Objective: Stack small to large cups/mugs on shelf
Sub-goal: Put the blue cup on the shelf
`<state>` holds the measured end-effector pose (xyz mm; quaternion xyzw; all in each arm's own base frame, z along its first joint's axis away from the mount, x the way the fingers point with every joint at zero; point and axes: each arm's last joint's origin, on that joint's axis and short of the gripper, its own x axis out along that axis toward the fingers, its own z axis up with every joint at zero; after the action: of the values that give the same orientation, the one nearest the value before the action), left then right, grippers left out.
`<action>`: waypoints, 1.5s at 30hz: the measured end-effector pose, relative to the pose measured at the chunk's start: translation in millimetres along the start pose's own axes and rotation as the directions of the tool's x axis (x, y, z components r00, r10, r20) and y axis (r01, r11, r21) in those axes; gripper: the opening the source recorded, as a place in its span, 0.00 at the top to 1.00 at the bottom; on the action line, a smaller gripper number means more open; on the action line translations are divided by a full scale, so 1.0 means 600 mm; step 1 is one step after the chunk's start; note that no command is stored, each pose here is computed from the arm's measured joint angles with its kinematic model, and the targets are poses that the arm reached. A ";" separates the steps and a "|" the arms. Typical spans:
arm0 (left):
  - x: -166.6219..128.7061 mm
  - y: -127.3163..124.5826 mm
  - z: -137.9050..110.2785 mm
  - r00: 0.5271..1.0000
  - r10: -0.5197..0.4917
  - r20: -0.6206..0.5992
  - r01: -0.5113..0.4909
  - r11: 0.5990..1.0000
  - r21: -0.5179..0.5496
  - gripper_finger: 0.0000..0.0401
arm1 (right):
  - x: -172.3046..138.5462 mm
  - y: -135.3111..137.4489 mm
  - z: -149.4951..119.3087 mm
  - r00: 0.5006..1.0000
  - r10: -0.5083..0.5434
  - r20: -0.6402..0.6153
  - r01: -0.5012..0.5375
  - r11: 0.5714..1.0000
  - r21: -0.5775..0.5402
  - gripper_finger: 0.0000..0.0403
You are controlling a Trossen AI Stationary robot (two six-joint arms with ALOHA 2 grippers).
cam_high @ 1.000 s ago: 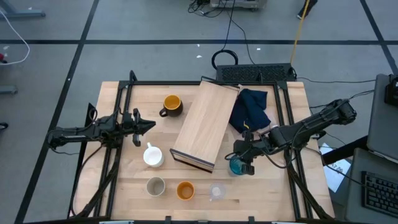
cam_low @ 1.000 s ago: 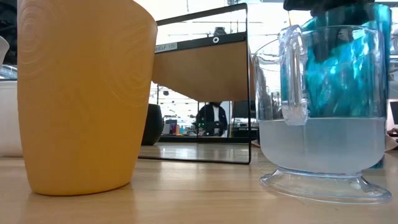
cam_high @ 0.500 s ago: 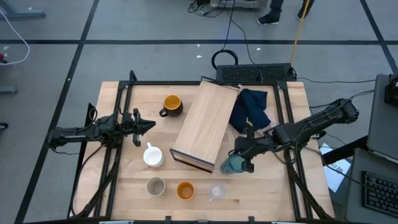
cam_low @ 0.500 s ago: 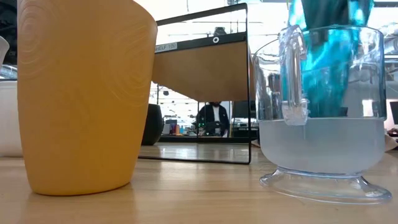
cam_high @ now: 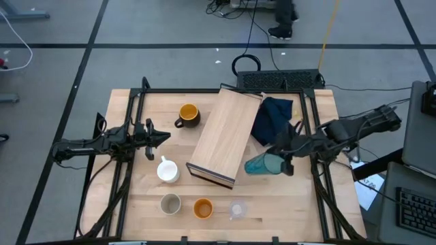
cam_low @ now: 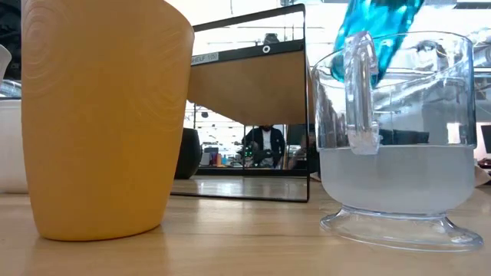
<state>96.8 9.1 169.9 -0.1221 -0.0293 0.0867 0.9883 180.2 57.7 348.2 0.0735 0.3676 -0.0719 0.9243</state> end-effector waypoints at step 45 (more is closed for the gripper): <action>0.000 -0.001 -0.001 1.000 -0.016 -0.009 0.016 0.999 0.033 0.91 | 0.015 -0.257 0.315 0.926 -0.323 0.194 0.324 0.946 0.029 1.00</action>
<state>96.9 8.6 169.4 -0.1060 -0.0246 0.0788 0.9909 284.4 -129.4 465.0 0.0027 0.2821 -0.2293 0.9316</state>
